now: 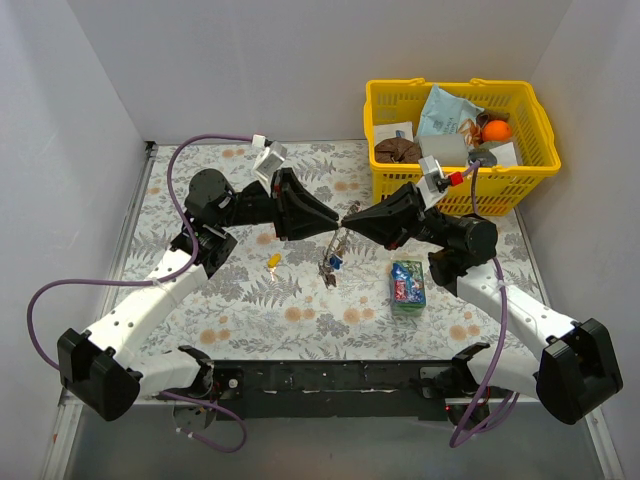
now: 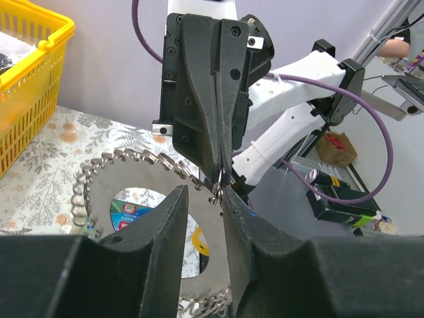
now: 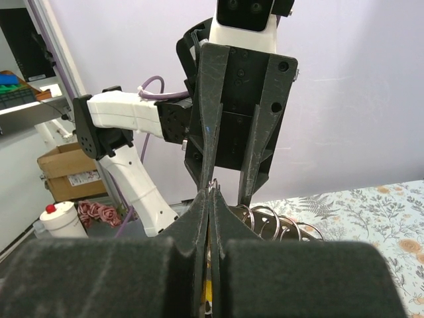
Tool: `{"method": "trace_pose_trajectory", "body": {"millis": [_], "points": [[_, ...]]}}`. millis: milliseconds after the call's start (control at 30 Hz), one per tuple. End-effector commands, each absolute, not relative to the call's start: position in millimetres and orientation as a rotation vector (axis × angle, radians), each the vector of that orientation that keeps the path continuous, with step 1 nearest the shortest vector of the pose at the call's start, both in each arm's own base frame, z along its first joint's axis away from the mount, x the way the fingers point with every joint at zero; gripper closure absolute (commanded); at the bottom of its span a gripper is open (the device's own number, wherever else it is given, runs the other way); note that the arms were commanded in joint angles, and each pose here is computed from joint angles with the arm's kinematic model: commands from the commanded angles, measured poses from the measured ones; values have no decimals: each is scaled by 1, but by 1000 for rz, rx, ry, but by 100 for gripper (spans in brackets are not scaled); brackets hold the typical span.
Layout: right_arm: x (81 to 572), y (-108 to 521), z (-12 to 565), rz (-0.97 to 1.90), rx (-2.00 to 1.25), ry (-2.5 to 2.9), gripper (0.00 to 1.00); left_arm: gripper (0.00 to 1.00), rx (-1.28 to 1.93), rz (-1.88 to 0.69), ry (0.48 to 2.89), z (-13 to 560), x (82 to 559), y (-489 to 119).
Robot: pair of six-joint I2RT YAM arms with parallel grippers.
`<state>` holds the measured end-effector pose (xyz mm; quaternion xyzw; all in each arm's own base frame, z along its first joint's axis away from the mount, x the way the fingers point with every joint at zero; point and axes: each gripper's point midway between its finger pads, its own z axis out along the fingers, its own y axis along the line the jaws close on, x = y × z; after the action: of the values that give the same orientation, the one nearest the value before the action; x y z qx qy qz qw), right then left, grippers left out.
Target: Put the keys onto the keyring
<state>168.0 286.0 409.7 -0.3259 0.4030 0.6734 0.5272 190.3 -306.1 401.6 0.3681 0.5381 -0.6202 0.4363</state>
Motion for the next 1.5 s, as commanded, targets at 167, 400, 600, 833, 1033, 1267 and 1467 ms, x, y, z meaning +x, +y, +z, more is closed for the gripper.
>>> {"method": "trace_pose_trajectory", "body": {"millis": [167,400,600,833,1033,1267,1467], "points": [[155,276,438,1572,-790,812,99,91,894,-1490,1314,415,197,-304],[157,278,434,1579,-795,827,99,100,884,-1470,1305,418,199,-303],[161,281,426,1586,-793,857,98,100,843,-1382,1334,415,210,-300],[168,284,410,1567,-807,913,37,100,794,-1192,1398,405,229,-288],[179,283,393,1492,-823,1001,18,100,779,-961,1475,379,240,-263],[194,288,365,1414,-864,1121,9,100,840,-727,1428,352,236,-233],[208,298,324,1407,-924,1266,9,100,799,-537,1430,338,240,-202]]}}
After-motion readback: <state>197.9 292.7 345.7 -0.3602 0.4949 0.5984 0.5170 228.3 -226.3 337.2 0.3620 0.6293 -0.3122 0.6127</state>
